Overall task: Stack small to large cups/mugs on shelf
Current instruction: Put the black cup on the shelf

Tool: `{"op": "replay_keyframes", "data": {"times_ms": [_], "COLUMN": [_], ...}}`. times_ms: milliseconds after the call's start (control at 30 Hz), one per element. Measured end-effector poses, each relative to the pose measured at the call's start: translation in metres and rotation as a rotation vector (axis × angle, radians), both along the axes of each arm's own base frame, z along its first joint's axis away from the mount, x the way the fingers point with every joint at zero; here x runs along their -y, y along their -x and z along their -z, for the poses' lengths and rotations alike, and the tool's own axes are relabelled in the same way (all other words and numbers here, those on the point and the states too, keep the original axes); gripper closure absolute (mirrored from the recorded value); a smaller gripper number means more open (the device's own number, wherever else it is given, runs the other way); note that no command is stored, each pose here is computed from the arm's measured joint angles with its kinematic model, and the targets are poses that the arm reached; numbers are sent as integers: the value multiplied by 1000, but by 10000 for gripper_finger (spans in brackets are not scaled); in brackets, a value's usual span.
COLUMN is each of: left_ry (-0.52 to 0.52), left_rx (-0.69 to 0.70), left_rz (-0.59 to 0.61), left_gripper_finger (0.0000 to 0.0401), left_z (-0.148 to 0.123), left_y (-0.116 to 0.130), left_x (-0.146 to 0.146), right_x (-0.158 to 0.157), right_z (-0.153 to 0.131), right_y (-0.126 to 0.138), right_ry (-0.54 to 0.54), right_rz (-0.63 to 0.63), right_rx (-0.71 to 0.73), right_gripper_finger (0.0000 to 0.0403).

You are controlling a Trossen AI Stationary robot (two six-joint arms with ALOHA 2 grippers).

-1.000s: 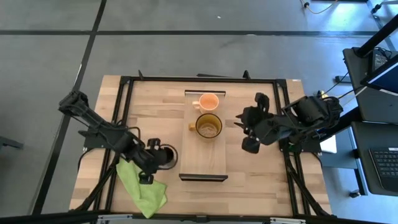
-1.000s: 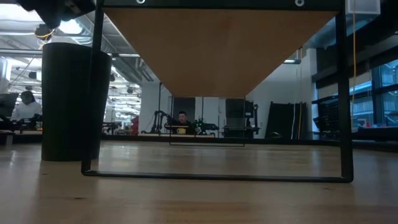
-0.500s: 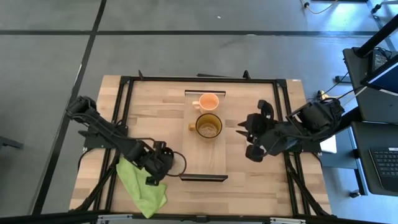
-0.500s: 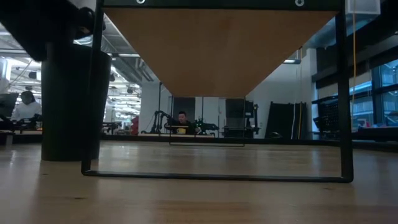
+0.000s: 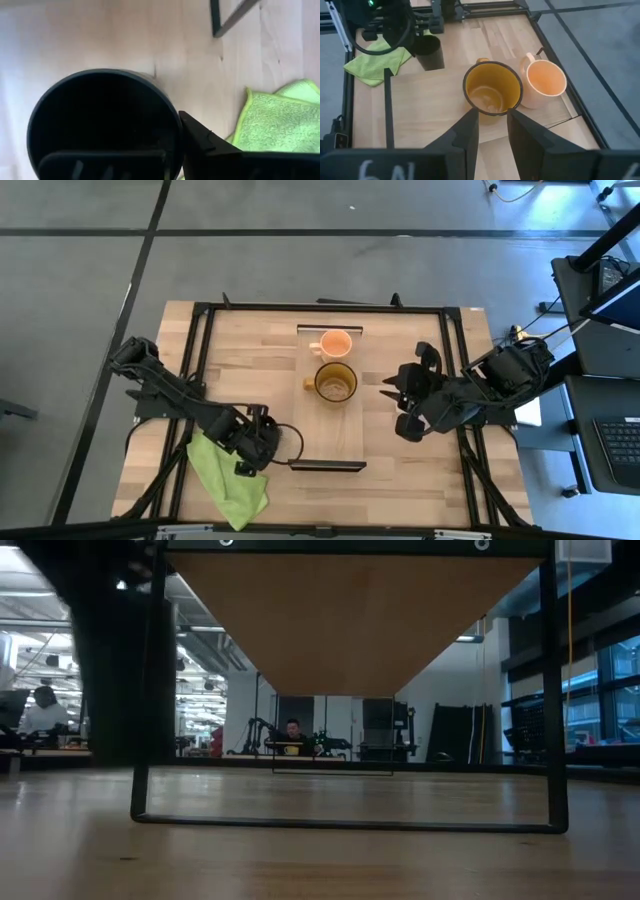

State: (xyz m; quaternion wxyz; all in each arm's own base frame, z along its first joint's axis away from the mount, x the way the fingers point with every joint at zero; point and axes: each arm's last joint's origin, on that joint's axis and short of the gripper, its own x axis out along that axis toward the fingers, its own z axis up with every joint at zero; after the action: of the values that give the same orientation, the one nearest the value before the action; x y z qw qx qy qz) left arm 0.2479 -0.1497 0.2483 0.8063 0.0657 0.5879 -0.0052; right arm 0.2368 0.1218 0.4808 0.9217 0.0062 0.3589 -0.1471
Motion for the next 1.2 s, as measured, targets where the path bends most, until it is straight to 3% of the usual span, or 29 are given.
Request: {"op": "replay_keyframes", "data": {"times_ms": [133,233,367,500,633,800,867,967,1067,1200], "left_ry": [-24,-27,58,128,110,47,120,187,146,143], "left_rx": [-3,46,196,286,270,159,178,159,112,180], "left_rz": [-2,3,10,62,147,163,181,160,130,177], "left_gripper_finger": [396,397,398,399,399,400,400,400,400,401], "left_z": [-38,-86,-145,-179,-189,-181,-176,-173,-165,-170], "left_y": [-2,-1,-1,-9,-29,-63,-76,-84,-89,-91], "left_x": [-3,-7,-14,-18,-13,-12,-14,-21,-23,-21], "right_x": [0,1,4,9,24,44,51,59,63,63], "right_z": [0,-1,-5,-10,-19,-31,-33,-35,-35,-32], "right_y": [0,1,5,12,24,40,43,45,43,37], "right_ry": [6,7,20,23,-12,-88,-114,-159,-164,-149], "right_rz": [2,1,14,25,69,161,197,240,253,251], "right_rx": [2,5,26,51,93,164,185,198,194,173], "right_gripper_finger": [299,299,299,299,299,299,299,299,299,299]}}
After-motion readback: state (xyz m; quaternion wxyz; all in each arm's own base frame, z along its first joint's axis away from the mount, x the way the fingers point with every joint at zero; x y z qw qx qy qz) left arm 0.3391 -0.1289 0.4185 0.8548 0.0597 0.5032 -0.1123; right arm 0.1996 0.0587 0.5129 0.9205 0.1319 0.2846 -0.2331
